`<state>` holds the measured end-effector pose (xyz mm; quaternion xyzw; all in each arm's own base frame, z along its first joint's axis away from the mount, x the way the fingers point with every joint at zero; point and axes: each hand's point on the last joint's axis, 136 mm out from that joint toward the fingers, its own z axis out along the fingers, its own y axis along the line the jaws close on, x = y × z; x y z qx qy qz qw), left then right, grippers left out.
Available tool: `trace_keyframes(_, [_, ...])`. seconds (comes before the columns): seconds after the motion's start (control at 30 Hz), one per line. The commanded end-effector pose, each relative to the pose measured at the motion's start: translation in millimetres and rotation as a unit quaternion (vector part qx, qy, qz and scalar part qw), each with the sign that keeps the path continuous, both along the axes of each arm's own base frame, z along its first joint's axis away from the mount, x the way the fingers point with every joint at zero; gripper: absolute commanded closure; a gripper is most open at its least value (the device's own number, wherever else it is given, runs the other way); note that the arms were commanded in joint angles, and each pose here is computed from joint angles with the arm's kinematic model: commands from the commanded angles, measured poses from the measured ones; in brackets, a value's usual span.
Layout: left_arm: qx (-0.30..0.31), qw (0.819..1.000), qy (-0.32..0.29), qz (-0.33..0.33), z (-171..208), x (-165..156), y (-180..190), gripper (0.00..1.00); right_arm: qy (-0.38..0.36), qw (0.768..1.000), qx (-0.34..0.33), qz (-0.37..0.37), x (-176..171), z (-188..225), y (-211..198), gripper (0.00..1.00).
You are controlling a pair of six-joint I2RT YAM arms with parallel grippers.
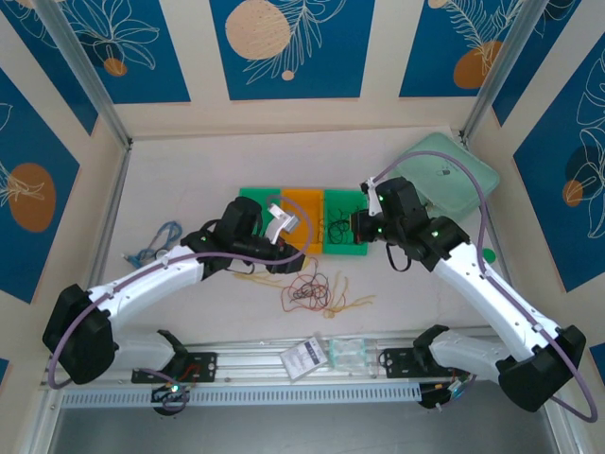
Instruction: Untangle the cables
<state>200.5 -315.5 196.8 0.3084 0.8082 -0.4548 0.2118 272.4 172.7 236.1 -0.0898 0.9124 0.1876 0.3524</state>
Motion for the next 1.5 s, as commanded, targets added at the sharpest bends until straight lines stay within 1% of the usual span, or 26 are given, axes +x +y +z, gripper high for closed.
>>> trace_keyframes(0.0, [0.013,1.0,0.01,-0.009,-9.0,-3.7,2.4,0.61,-0.034,0.999,0.006,-0.002,17.0,18.1,-1.9,1.0])
trace_keyframes(0.3, [0.04,0.999,-0.004,0.012,-14.3,-1.6,14.0,0.6,-0.022,0.999,-0.02,-0.017,50.1,-4.6,-12.6,1.0])
trace_keyframes(0.5, [0.048,0.999,-0.013,0.022,-13.3,-4.3,22.4,0.62,-0.018,0.997,-0.066,-0.028,70.3,-25.2,-17.4,1.0])
trace_keyframes(0.6, [0.055,0.998,-0.017,0.027,-13.3,-5.8,28.0,0.63,-0.018,0.995,-0.095,-0.032,81.8,-34.6,-20.2,1.0])
trace_keyframes(0.77, [0.064,0.997,-0.022,0.034,-14.8,-8.8,35.9,0.63,-0.019,0.984,-0.172,-0.031,100.7,-52.1,-24.9,1.0])
trace_keyframes(1.0, [0.066,0.997,-0.02,0.039,-17.0,-9.0,39.1,0.63,-0.006,0.972,-0.237,-0.013,122.5,-80.7,-18.4,1.0])
trace_keyframes(1.2, [0.074,0.996,-0.017,0.044,-21.3,-9.4,42.7,0.65,0.032,0.966,-0.257,0.004,129.9,-109.5,-9.1,0.94])
trace_keyframes(1.23, [0.076,0.996,-0.017,0.046,-22.0,-9.7,43.8,0.65,0.04,0.966,-0.257,0.005,129.5,-113.0,-8.6,0.92])
trace_keyframes(1.37, [0.083,0.995,-0.016,0.051,-26.5,-11.1,48.0,0.66,0.055,0.967,-0.25,0.0,125.0,-113.3,-9.2,0.78])
trace_keyframes(1.47, [0.086,0.995,-0.013,0.053,-30.2,-11.9,49.7,0.66,0.046,0.969,-0.243,-0.015,120.4,-100.2,-14.8,0.73])
